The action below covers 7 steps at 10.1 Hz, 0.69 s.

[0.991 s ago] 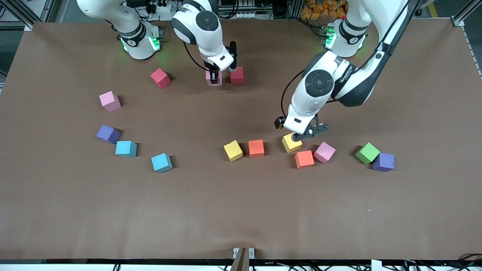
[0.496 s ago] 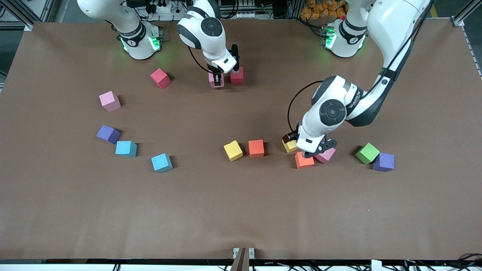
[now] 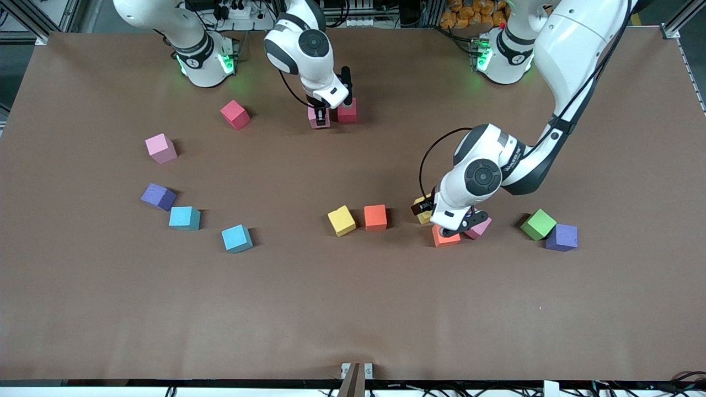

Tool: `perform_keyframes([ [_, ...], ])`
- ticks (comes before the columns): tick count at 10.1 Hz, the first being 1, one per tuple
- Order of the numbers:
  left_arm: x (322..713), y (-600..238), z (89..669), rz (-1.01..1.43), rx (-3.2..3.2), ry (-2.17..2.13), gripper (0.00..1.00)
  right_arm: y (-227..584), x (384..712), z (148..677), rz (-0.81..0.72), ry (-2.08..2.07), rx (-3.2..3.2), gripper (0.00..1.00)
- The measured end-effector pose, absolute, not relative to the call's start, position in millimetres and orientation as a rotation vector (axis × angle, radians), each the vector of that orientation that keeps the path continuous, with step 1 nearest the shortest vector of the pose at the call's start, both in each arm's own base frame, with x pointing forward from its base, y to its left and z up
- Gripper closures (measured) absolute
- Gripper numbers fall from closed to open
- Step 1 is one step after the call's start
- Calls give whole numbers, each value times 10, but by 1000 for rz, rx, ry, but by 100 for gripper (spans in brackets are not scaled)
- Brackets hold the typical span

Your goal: Form number 2 with 11 blocks

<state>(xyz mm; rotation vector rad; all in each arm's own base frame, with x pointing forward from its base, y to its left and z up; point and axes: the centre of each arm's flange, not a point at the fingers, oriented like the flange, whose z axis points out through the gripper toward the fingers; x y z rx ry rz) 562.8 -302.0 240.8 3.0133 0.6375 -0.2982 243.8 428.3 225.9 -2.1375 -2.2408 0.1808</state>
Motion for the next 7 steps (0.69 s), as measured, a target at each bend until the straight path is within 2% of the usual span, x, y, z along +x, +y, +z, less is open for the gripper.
perform_keyframes([
  [3,5623,-3018,2150,-311,3015,625,0,4352,2338,2270,177,-2206,-2171,44],
  [7,5618,-3012,2094,-320,3016,625,0,4369,2319,2268,178,-2199,-2179,44],
])
